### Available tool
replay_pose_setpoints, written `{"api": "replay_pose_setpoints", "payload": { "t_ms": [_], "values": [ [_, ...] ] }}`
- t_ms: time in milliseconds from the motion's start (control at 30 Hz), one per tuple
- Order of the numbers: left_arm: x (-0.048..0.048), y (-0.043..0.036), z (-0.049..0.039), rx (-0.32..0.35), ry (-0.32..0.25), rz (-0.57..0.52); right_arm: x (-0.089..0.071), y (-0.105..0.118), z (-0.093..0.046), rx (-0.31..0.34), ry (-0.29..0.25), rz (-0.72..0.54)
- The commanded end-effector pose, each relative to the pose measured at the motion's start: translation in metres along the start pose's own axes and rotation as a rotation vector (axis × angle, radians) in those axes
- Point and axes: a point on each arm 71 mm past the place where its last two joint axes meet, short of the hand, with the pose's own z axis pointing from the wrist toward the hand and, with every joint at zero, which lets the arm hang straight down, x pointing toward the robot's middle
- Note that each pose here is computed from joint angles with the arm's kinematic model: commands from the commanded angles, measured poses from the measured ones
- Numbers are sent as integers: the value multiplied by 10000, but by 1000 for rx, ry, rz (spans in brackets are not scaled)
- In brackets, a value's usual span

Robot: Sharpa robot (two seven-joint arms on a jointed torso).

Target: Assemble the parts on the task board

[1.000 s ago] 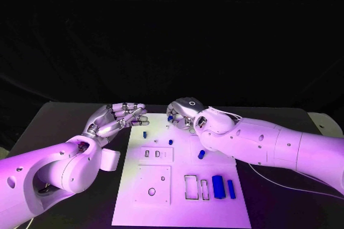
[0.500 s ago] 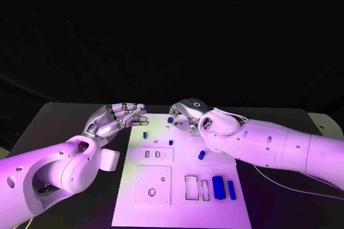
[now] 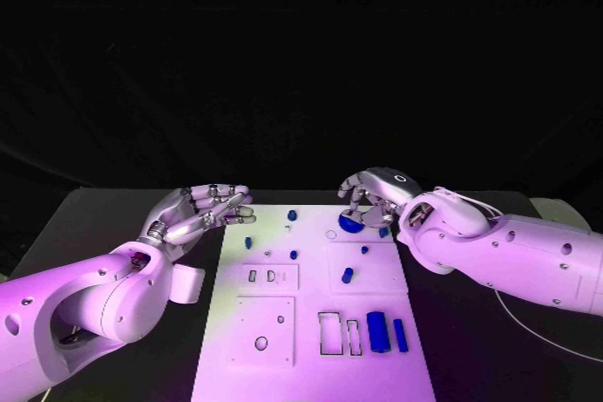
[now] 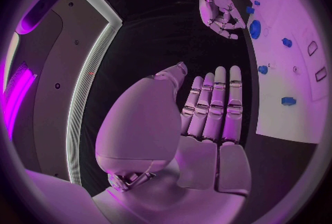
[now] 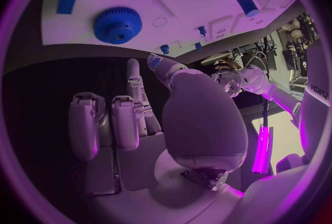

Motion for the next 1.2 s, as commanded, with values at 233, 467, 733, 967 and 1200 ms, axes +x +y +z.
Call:
{"api": "replay_pose_setpoints", "payload": {
  "t_ms": [233, 467, 733, 967, 1200],
  "values": [
    [6, -10, 8, 9, 20, -8, 26, -264, -142, 141, 158, 166],
    [5, -6, 14, 8, 21, -8, 73, -288, -91, 164, 187, 165],
    [6, -3, 17, 7, 21, -9, 160, -278, 3, 177, 206, 160],
    [4, -1, 17, 5, 22, -9, 206, -284, 52, 189, 217, 155],
    [0, -1, 15, 3, 21, -8, 239, -274, 67, 190, 229, 149]
  ]
}}
